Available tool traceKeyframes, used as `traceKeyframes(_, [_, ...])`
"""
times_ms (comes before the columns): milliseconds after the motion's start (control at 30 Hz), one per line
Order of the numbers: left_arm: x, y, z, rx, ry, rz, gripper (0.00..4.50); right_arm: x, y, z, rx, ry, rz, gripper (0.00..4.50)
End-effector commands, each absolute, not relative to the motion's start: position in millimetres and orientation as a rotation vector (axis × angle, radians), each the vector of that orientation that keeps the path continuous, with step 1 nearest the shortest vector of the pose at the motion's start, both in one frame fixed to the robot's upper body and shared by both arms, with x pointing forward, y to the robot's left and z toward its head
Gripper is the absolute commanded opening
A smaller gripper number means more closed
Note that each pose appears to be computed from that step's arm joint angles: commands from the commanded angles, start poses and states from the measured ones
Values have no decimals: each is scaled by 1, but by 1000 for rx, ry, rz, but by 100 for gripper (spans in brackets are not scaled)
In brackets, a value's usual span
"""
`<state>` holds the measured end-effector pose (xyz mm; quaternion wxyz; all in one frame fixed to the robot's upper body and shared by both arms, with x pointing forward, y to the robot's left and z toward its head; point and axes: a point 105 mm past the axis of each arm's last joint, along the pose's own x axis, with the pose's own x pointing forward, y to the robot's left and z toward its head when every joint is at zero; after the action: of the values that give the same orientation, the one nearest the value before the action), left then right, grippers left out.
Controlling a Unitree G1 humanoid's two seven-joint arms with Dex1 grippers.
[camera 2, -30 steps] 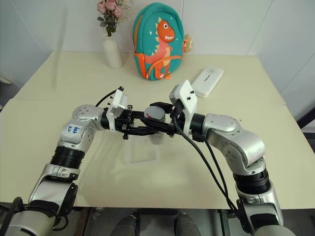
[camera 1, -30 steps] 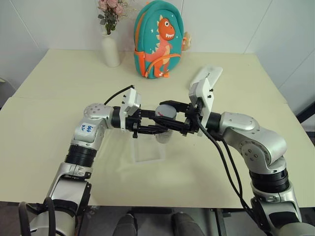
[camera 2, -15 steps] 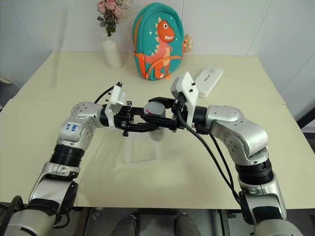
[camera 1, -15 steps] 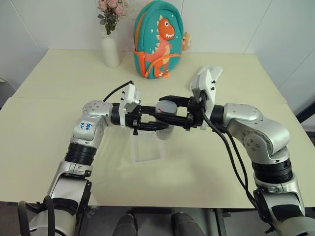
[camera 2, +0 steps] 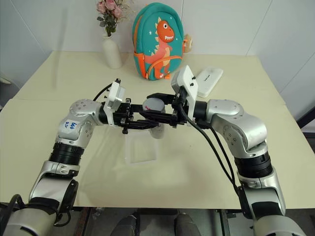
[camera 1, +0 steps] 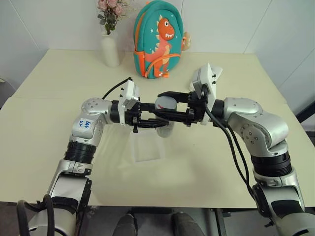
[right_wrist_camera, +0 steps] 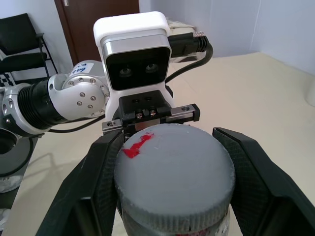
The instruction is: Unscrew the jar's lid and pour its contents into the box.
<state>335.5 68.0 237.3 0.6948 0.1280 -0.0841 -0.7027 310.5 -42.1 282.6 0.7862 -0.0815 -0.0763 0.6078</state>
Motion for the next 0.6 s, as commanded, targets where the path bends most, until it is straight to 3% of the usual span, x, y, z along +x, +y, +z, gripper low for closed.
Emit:
traceKeyframes(33, [322,55,205,313,-56,-1708,197,311,-58,343,-203,-418,1209,256])
traceKeyframes(400, [323,54,202,318,-38,-1724,197,315,-59,356,-196,-456,1218,256])
traceKeyframes(600, [337,50,238,297,-196,-1631,197,316,-65,353,-191,-453,1190,256])
